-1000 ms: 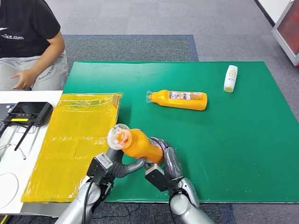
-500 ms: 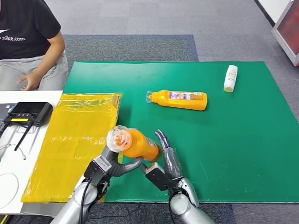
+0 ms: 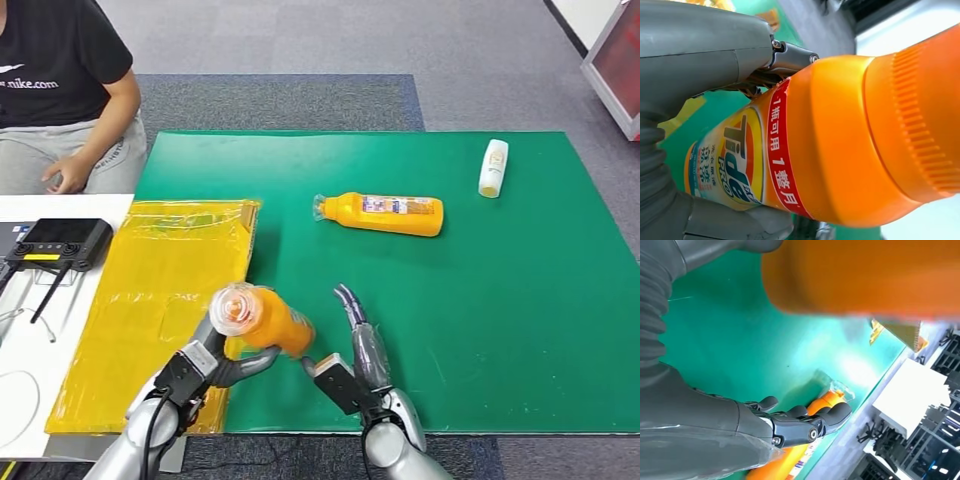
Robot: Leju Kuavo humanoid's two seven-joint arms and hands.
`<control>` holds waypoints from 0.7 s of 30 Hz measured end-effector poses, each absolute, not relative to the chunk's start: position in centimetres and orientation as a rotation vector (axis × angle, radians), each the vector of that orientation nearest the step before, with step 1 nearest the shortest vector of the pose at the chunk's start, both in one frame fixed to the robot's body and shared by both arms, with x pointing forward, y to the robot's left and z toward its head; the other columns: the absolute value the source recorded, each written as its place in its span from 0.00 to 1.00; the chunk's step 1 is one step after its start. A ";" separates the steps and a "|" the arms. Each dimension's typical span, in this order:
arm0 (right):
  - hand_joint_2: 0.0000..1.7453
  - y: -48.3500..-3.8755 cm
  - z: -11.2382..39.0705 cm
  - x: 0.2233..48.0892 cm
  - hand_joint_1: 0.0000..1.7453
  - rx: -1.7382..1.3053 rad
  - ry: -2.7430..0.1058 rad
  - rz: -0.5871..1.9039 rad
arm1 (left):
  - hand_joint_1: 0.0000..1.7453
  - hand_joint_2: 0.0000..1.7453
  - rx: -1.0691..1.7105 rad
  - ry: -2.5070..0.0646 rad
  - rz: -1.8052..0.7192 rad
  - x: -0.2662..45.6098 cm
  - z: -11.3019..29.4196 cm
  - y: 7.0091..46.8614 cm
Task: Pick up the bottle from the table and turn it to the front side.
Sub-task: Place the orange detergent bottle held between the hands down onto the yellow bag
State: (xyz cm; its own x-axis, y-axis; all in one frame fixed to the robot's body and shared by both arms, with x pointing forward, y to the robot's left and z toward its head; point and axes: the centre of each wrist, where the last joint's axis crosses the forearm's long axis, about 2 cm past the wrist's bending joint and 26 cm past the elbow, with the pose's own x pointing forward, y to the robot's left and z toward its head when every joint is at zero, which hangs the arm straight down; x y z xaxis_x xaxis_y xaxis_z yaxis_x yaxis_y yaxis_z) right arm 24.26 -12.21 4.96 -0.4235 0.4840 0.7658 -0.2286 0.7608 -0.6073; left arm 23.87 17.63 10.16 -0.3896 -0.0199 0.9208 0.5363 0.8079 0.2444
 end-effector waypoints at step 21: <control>1.00 -12.7 3.8 23.6 0.00 -0.182 -1.822 0.764 | 1.00 1.00 -0.492 -1.619 -0.655 23.1 10.0 32.0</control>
